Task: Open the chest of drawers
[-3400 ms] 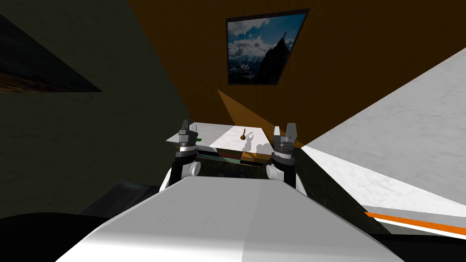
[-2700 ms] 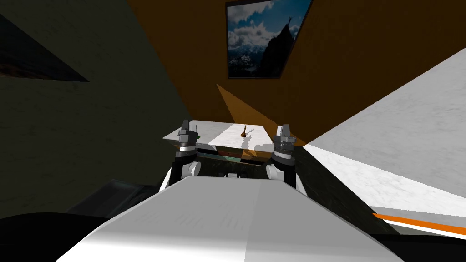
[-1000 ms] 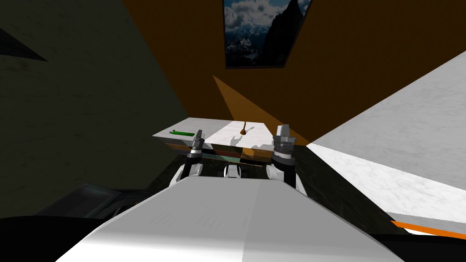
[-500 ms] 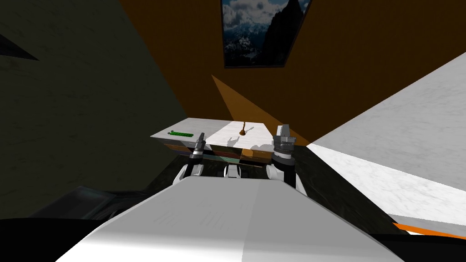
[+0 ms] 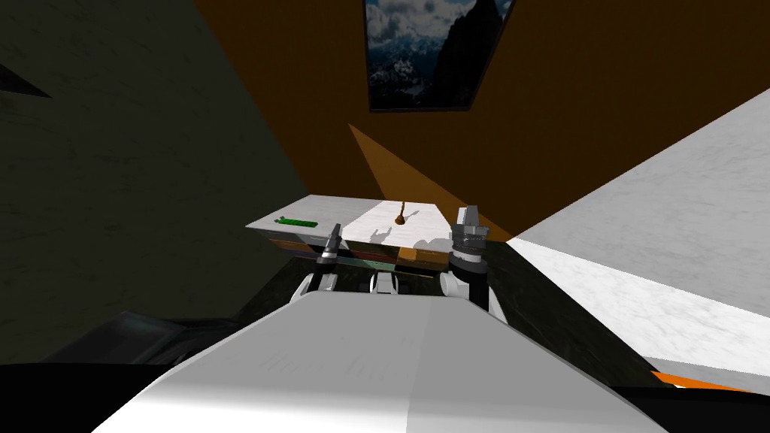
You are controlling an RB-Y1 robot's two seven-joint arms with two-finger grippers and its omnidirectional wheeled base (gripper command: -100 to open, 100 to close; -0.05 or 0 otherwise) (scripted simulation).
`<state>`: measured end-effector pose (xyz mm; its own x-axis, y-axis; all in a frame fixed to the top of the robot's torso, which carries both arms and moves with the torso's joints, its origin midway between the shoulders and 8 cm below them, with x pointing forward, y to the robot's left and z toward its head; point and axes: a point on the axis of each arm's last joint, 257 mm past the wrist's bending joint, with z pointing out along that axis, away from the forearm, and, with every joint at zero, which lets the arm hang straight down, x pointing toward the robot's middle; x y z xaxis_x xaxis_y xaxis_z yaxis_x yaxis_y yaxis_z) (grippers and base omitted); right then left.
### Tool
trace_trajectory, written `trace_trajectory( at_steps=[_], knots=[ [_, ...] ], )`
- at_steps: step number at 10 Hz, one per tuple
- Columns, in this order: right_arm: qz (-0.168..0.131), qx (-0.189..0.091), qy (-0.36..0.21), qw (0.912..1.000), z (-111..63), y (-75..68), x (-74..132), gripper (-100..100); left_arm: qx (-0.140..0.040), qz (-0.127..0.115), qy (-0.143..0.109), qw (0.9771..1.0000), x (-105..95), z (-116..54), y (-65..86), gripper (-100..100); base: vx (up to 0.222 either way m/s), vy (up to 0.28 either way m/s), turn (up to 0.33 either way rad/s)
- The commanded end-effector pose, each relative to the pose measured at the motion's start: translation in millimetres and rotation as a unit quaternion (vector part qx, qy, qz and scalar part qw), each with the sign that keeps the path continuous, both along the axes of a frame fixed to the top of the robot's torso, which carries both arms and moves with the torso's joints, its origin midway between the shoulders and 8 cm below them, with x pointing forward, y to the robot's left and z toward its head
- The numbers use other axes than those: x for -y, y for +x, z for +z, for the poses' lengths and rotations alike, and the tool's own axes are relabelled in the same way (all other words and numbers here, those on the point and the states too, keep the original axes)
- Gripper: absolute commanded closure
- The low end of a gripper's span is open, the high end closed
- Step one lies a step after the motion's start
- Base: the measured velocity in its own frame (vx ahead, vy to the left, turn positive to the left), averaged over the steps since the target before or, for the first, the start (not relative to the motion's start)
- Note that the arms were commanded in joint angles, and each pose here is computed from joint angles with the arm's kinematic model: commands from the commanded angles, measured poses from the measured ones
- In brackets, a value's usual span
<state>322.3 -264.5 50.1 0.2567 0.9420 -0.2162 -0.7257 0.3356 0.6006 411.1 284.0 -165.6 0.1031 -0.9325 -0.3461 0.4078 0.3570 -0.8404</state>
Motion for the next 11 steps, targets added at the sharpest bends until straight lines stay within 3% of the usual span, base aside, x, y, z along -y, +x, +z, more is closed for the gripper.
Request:
trace_trajectory(
  at_steps=[1,9,10,11],
  knots=[
    [0.0,0.0,0.0,1.0,0.0,0.0,0,0,-0.016,0.0,0.002,0.9999,-2.0,-21.5,0.3,-100,0.028,-0.02,0.0],
    [0.0,0.0,0.0,1.0,0.0,0.0,0,0,-0.059,-0.005,0.007,0.9982,-2.4,-89.1,-0.2,-100,0.032,-0.022,-0.002],
    [0.0,0.0,0.0,1.0,0.0,0.0,0,0,-0.074,-0.003,0.006,0.9972,-4.9,-103.4,-2.6,-100,0.04,-0.03,0.0],
    [0.0,0.0,0.0,1.0,0.0,0.0,0,0,-0.076,-0.002,0.006,0.9971,-5.1,-105.1,-2.9,-100,0.013,-0.013,0.002]
  ],
)
